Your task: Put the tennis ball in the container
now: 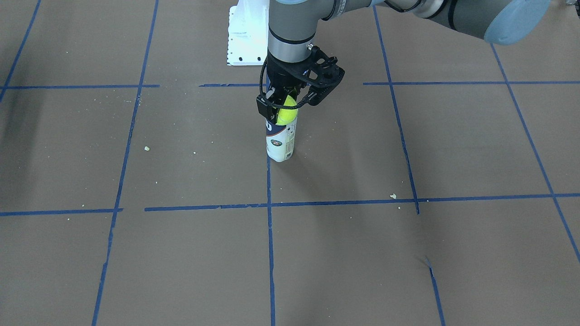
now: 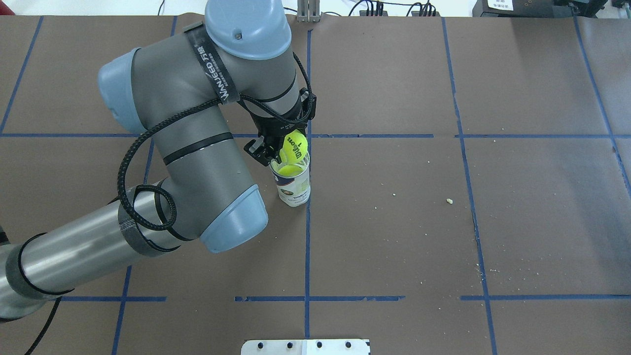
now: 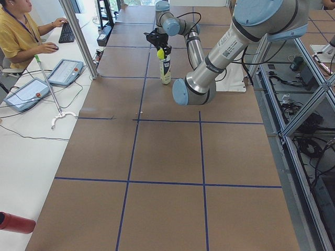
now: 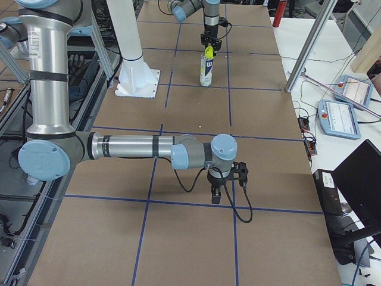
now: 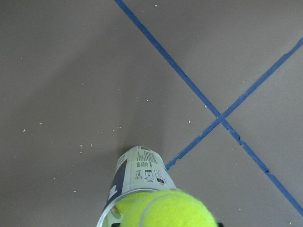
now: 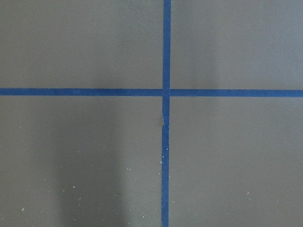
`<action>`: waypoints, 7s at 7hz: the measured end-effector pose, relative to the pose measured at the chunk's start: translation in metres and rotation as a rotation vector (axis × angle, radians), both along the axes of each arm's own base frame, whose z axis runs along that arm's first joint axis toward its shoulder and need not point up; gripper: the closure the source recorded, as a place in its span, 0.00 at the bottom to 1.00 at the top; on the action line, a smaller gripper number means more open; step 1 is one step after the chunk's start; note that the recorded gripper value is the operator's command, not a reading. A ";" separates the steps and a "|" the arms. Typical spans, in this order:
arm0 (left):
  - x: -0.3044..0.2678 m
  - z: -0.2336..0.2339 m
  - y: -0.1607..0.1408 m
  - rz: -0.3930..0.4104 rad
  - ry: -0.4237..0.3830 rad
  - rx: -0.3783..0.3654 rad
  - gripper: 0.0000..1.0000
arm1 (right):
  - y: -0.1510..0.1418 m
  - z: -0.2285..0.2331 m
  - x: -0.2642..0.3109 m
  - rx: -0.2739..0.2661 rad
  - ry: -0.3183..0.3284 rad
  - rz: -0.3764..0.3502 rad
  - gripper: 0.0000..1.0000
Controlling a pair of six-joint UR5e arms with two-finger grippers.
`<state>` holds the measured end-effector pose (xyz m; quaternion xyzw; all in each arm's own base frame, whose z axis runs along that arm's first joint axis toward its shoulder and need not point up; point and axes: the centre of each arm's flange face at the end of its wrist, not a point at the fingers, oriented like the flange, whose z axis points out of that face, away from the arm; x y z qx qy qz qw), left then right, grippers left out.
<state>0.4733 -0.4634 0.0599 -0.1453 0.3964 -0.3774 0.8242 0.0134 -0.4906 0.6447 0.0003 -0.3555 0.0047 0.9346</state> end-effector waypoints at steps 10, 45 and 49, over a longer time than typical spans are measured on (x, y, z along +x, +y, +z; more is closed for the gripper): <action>-0.021 0.026 0.011 0.086 -0.009 0.101 0.00 | 0.000 0.000 0.000 0.000 0.000 0.000 0.00; -0.562 0.605 -0.026 0.706 -0.102 0.781 0.00 | 0.000 0.000 0.000 0.000 0.000 0.000 0.00; -0.563 0.613 -0.018 0.703 -0.075 0.718 0.00 | 0.000 0.000 0.000 0.000 0.000 0.000 0.00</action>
